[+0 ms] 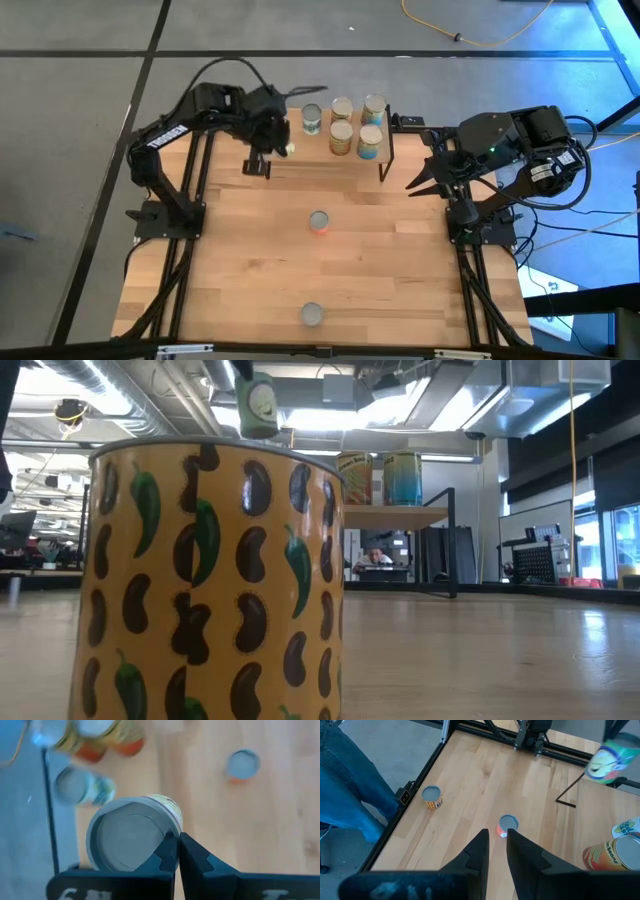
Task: Pick and place cans onto a shelf
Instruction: Put the canned chicken soup on the shelf
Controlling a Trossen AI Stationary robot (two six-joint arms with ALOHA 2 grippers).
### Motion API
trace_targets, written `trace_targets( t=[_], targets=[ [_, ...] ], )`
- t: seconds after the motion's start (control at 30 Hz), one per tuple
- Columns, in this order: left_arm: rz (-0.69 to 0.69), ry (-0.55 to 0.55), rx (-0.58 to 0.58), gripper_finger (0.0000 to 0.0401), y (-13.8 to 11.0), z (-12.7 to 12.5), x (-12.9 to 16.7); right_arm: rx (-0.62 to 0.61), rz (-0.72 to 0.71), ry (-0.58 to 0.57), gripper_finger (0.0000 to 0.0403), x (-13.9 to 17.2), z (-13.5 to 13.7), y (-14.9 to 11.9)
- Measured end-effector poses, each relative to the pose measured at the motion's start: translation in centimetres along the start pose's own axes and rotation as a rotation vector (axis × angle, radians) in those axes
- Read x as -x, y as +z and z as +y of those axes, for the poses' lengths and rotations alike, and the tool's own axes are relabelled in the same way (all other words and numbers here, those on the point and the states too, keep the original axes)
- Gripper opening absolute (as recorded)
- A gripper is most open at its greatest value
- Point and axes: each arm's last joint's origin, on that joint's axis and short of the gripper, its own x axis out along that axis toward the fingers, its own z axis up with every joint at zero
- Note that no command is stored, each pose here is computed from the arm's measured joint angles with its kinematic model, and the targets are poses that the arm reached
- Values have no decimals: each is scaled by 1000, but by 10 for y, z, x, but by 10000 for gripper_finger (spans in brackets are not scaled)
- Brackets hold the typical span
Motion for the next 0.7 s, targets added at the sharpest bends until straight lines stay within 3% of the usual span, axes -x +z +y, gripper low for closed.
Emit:
trace_targets(
  t=[0.17,0.4,0.7],
  targets=[
    [-32,-53,-131,0,12,-8,-9,0,0,0,69,0,0,0],
    [-4,-42,-274,0,32,1,-50,0,0,0,69,0,0,0],
    [46,-120,-296,0,38,24,-101,0,0,0,69,0,0,0]
  ],
)
